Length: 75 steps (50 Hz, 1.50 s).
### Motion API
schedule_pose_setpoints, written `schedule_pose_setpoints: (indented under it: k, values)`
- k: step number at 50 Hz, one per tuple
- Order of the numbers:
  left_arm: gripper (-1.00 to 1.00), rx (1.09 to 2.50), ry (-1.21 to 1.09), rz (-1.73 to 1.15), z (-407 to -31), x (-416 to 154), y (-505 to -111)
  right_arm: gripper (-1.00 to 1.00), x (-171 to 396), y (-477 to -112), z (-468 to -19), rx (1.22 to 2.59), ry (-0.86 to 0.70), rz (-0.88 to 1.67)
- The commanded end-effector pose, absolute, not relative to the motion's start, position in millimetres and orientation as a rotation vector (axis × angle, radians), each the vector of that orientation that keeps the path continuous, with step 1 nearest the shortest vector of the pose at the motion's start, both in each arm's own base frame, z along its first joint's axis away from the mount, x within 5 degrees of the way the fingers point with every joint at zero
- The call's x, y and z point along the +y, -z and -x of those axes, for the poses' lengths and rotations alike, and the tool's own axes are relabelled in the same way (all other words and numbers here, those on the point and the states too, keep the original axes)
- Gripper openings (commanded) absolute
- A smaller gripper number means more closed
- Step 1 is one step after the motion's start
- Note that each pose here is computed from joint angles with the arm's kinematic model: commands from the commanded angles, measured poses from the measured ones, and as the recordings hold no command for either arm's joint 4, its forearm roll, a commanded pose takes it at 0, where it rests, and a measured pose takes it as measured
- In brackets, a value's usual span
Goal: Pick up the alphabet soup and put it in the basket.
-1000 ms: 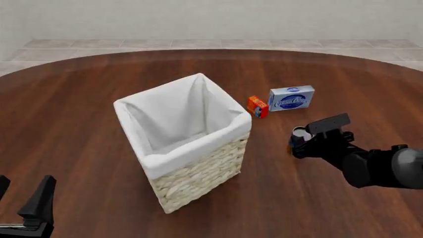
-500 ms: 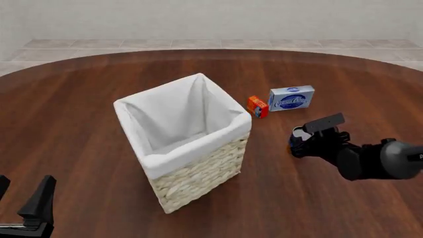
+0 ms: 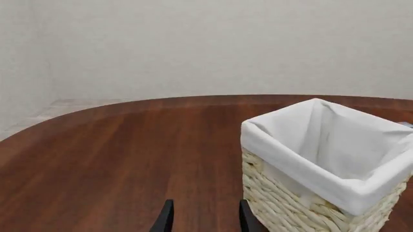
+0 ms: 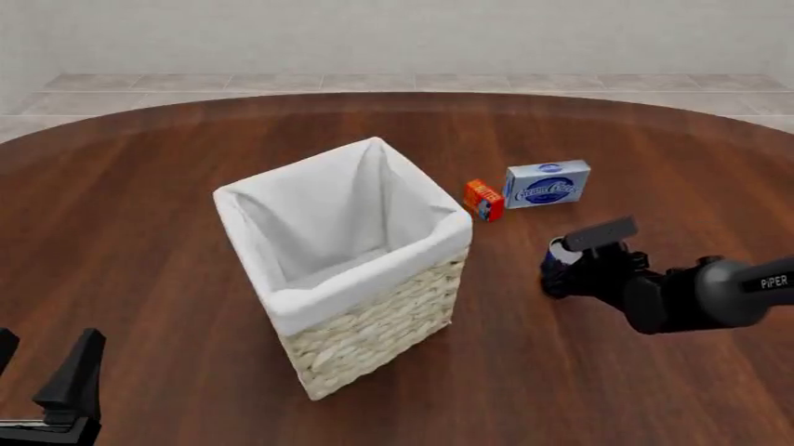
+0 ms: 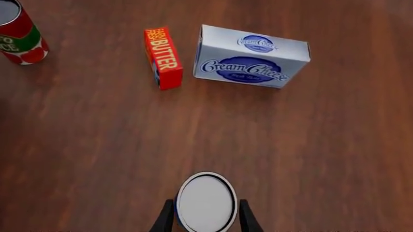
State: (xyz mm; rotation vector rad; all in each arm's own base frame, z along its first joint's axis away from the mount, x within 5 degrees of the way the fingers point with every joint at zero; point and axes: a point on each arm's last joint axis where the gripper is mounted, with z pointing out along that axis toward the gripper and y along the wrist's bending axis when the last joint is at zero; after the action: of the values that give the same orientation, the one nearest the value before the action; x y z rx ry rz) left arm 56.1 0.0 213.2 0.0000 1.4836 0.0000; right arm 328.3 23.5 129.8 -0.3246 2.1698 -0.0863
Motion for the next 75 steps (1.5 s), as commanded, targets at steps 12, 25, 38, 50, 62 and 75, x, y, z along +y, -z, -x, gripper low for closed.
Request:
schedule_pose_setpoints:
  k: [12, 25, 38, 50, 62, 75]
  values:
    - [1.0, 1.484, 0.0, 0.0, -56, 0, -213, 1.0, 26, -113, -328, 2.206, 0.074, 0.326]
    - [1.0, 1.484, 0.0, 0.0, -56, 0, -213, -1.0, 27, -114, -325, 2.194, 0.079, 0.338]
    - [1.0, 1.484, 0.0, 0.0, -56, 0, -213, -1.0, 26, -137, -321, 2.146, 0.088, 0.344]
    - [1.0, 1.484, 0.0, 0.0, -56, 0, -213, -1.0, 35, -170, -308, 2.081, 0.077, 0.372]
    - [1.0, 1.484, 0.0, 0.0, -56, 0, -213, -1.0, 45, -212, -292, 1.999, 0.05, 0.391]
    - [1.0, 1.484, 0.0, 0.0, -56, 0, -213, -1.0, 55, -252, -276, 1.921, 0.04, 0.448]
